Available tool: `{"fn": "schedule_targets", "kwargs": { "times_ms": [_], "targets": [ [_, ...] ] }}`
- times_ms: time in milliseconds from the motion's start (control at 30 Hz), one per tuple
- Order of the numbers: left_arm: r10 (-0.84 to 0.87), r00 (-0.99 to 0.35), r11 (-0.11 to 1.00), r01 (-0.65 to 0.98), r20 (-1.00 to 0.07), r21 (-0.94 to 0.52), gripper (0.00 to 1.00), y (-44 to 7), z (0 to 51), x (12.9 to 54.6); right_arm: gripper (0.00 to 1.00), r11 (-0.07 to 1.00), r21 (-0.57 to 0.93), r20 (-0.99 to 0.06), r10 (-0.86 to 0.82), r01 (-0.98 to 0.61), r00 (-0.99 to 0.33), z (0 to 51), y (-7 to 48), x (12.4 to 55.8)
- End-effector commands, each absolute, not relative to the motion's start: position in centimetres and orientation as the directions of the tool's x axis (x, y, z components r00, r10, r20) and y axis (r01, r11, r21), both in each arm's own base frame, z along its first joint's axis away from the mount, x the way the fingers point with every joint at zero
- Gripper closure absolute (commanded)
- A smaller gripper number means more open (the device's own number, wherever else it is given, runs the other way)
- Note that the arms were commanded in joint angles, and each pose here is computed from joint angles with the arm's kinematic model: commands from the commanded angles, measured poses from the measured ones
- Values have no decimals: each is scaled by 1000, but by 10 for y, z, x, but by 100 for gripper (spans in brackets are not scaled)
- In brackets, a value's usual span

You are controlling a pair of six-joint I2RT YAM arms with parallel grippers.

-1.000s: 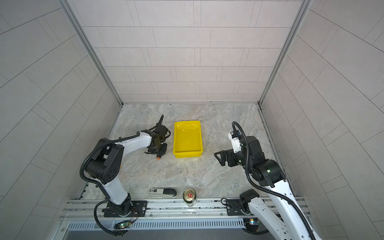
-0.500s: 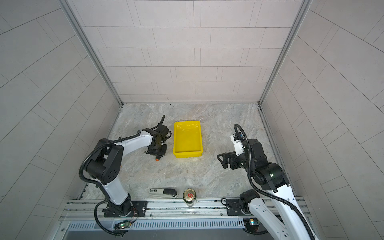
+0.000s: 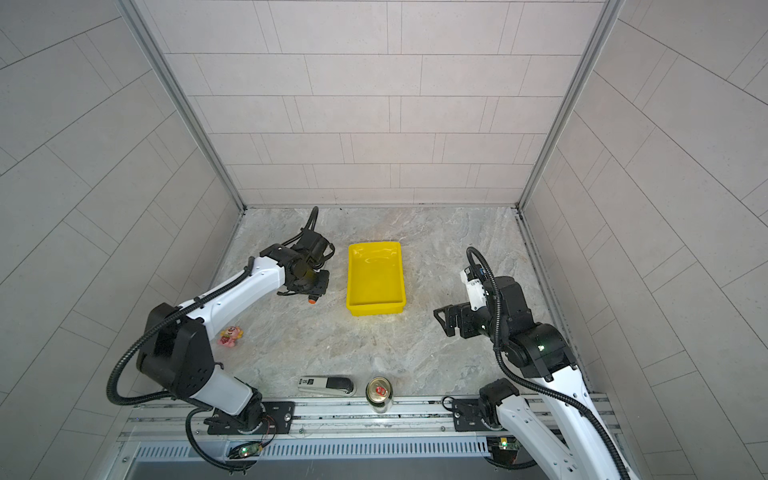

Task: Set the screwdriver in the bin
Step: 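Lift the screwdriver with the left gripper and carry it over the yellow bin, then lower the screwdriver into the yellow bin and open the left gripper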

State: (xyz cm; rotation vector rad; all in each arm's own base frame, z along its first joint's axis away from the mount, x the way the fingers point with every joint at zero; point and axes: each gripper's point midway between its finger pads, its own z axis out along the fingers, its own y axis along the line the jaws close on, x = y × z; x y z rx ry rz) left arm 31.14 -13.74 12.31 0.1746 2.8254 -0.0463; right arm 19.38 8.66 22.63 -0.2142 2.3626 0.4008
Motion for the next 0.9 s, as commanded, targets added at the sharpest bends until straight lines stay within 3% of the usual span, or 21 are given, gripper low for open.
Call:
{"fn": "schedule_targets", "kwargs": {
  "times_ms": [0,233,433,867],
  "targets": [
    [169,-920,978,202,-355,-56,100,-159,155,308,0,938,228,-708,-25,-262,-705,240,85,193],
    [255,-876,947,311,-410,-75,100,-213,167,312,0,937,236,-717,-11,-257,-697,247,85,193],
    [251,-880,899,367,-403,-240,100,-267,152,319,0,936,246,-709,-2,-251,-705,246,85,190],
    [285,-889,932,345,-359,-115,100,-287,120,333,0,940,248,-730,21,-235,-683,253,83,194]
  ]
}}
